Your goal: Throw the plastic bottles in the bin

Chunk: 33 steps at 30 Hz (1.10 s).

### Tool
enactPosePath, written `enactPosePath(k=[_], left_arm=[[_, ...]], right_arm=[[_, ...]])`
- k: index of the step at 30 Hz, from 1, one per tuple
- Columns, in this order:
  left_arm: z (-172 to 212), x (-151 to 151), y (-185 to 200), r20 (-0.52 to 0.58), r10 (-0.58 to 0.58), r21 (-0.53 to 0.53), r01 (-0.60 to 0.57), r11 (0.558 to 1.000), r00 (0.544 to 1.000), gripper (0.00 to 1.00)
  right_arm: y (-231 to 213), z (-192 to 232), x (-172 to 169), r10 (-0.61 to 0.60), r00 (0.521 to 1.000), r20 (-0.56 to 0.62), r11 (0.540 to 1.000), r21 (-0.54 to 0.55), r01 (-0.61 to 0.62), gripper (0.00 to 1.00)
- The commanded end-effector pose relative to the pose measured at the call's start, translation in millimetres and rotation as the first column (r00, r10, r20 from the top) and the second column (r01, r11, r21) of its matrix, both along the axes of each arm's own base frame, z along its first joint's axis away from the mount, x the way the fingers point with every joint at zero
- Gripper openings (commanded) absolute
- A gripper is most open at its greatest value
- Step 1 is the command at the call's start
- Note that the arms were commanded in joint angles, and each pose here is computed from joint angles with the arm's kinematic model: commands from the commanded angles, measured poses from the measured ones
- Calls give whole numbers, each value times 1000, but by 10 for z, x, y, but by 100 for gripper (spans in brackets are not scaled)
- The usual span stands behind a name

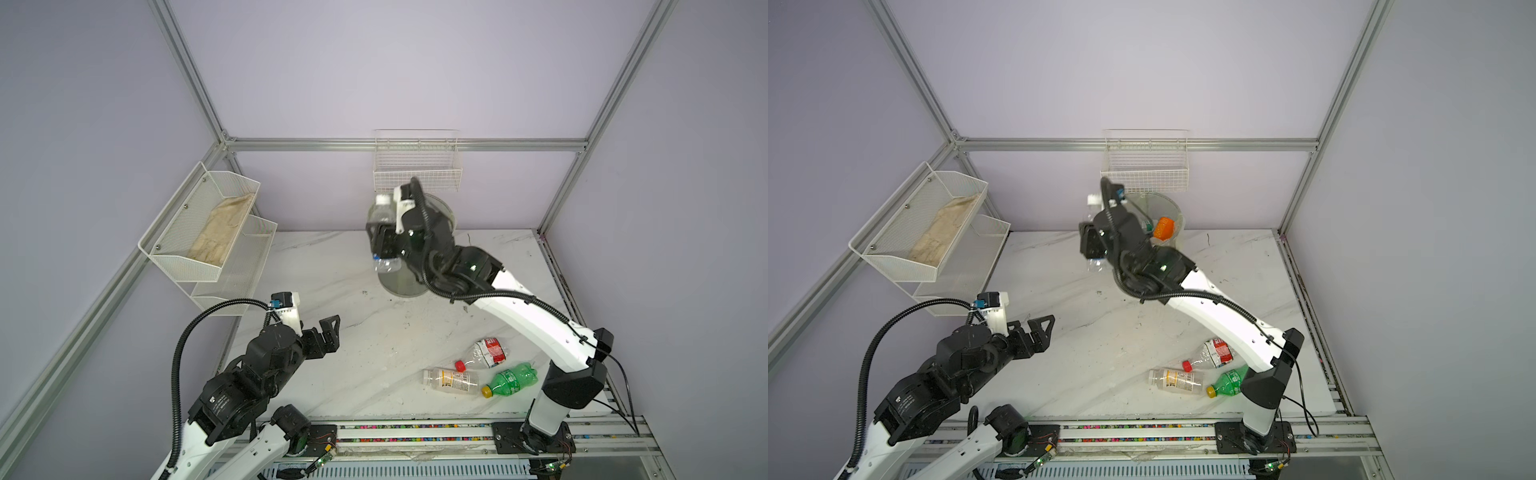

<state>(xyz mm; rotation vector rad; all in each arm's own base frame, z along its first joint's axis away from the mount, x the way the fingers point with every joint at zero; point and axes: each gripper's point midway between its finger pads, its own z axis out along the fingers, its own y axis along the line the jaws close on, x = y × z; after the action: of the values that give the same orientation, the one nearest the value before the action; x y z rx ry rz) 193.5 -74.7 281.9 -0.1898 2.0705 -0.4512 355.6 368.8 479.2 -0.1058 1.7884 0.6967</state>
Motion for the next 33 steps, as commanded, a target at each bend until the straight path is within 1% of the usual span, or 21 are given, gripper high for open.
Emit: enactPosePath(k=[1,4,6,8,9,10,11,12,13,15,18,22,27,33], left_arm=[[-146,-72,-73,-35,-26,-71,24,997,999,100],[-219,-115,-105,-55,-39,-109,32,993,998,100],[-256,-133,-119,-64,-45,-123,37,992,997,100],[-277,-147,-134,-71,-55,-126,46,991,996,100],[-279,-151,-136,-72,-58,-124,49,991,996,100],[-280,-153,-140,-73,-62,-122,52,991,995,100],[-273,-150,-141,-71,-62,-120,53,991,996,100],[-271,-144,-144,-73,-62,-117,53,992,995,100],[-258,-136,-158,-73,-67,-115,59,992,995,100],[-233,-117,-190,-79,-81,-104,72,992,994,100],[-173,-74,-277,-79,-114,-86,108,990,990,100],[-89,-25,-401,-67,-156,-66,152,986,985,100],[-152,17,-593,-86,-189,-55,185,981,978,100],[-276,36,-965,-118,-259,-12,259,966,959,100]], right_arm=[[6,-197,448,2,1000,6,990,-142,-1,35],[-88,-411,925,-54,998,-32,987,-155,48,34],[-195,-592,1162,-96,993,-68,984,-158,84,34],[-285,-763,1280,-130,986,-107,979,-172,110,35],[-342,-802,1298,-153,982,-115,974,-184,130,39],[-380,-855,1300,-170,978,-120,969,-203,144,58],[-416,-869,1296,-182,976,-120,965,-213,154,80],[-450,-872,1287,-186,975,-122,963,-219,157,94],[-486,-821,1262,-191,975,-115,962,-220,162,97],[-539,-651,1195,-181,980,-84,963,-216,160,97],[-665,-272,1044,-171,985,-22,968,-189,164,97],[-857,77,790,-165,986,13,975,-147,165,97],[-1111,154,444,-154,988,13,979,-130,154,97],[-1505,19,50,-193,981,-8,974,-127,190,97]])
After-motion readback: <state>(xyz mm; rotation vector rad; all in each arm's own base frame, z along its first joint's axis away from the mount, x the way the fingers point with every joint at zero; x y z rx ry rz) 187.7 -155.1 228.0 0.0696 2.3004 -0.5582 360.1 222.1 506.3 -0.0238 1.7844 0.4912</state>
